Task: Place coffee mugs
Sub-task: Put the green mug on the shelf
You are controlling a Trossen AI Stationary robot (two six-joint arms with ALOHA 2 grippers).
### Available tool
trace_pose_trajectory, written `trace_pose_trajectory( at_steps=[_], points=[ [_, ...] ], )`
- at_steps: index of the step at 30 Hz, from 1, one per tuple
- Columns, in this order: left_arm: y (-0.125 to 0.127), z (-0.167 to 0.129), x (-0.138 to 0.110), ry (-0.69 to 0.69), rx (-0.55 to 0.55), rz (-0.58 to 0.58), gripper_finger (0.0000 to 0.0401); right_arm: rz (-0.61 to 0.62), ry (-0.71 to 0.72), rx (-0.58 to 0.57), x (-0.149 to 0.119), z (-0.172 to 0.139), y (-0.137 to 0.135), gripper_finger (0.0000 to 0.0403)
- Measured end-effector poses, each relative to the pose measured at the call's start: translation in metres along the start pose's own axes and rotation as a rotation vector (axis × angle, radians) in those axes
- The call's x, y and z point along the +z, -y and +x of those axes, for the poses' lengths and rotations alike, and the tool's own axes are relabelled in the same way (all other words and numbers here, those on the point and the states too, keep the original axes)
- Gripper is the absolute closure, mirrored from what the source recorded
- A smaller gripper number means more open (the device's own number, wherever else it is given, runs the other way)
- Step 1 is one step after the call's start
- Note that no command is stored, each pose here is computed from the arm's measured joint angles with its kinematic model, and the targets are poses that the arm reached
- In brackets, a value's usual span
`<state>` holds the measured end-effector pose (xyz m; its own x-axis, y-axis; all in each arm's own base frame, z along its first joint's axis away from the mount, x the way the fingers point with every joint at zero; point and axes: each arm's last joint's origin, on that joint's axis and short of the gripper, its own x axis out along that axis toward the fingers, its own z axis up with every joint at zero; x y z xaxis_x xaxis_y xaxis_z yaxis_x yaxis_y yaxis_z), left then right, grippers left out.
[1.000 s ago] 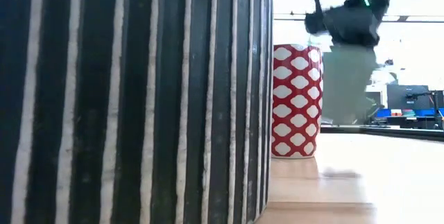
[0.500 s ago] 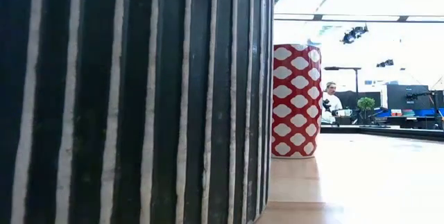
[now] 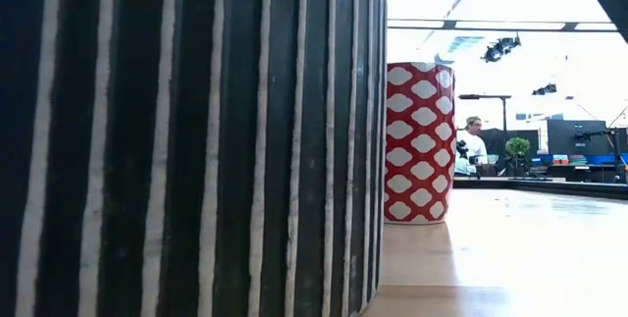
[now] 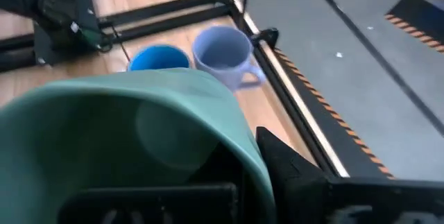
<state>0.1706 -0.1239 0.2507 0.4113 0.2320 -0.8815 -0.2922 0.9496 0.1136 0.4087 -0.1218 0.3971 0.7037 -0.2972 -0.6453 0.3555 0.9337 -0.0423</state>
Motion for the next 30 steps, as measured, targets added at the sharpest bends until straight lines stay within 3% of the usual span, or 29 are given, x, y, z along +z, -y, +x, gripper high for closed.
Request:
trace_pose_trajectory(
  at_steps=[3,10,30],
  points=[
    [0.000,0.000,0.000,0.000,0.000,-0.001,0.0346,-0.006,-0.051,0.025,0.002,0.028,-0.004,0.0402],
    [0.001,0.000,0.000,0.004,-0.004,-0.003,0.0346,0.014,-0.209,0.071,-0.028,0.083,-0.010,0.0403],
    [0.003,0.000,0.003,0.029,-0.032,-0.021,0.0346,-0.009,-0.342,0.059,-0.059,0.137,-0.017,0.0403]
  ],
)
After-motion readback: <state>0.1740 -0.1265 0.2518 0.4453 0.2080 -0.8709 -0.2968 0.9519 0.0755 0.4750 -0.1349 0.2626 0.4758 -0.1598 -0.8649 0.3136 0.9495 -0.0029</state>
